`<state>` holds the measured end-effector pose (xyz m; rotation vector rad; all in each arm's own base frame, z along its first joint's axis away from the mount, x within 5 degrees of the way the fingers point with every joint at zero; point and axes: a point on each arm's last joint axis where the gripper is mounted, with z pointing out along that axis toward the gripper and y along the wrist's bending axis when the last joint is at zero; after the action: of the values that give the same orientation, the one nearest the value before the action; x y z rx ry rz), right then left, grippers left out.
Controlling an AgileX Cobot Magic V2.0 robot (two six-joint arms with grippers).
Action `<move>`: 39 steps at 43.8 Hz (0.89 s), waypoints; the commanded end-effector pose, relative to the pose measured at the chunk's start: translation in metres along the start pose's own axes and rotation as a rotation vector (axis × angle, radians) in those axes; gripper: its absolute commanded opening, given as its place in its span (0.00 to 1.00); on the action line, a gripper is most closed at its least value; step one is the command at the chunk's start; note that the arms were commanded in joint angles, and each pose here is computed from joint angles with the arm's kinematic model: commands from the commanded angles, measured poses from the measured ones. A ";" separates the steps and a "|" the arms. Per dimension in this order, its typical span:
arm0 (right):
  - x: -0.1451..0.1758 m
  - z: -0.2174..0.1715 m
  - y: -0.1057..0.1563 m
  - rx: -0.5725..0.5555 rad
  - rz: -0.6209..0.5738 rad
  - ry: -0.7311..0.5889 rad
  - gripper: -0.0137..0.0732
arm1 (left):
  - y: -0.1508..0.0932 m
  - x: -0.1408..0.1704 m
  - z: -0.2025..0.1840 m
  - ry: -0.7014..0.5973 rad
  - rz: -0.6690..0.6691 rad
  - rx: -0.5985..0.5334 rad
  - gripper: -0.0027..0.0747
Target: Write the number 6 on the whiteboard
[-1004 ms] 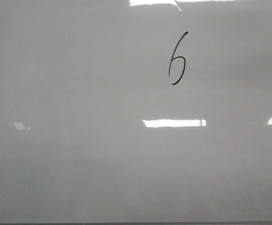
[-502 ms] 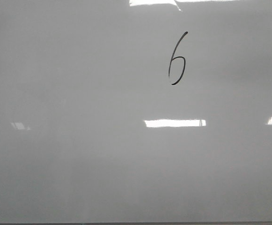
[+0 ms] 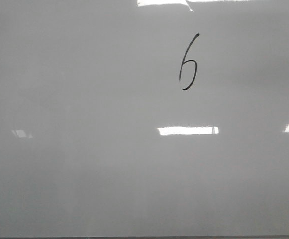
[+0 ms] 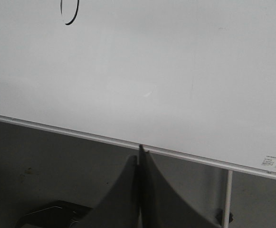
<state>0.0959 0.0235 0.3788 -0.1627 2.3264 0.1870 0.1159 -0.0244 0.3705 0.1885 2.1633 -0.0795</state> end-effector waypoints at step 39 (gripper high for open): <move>-0.011 -0.008 0.000 0.007 -0.006 -0.088 0.08 | 0.012 0.120 0.009 -0.612 0.017 -0.167 0.01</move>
<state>0.0959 0.0235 0.3788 -0.1627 2.3264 0.1870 0.0598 -0.0011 0.2621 0.0860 1.7114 0.0483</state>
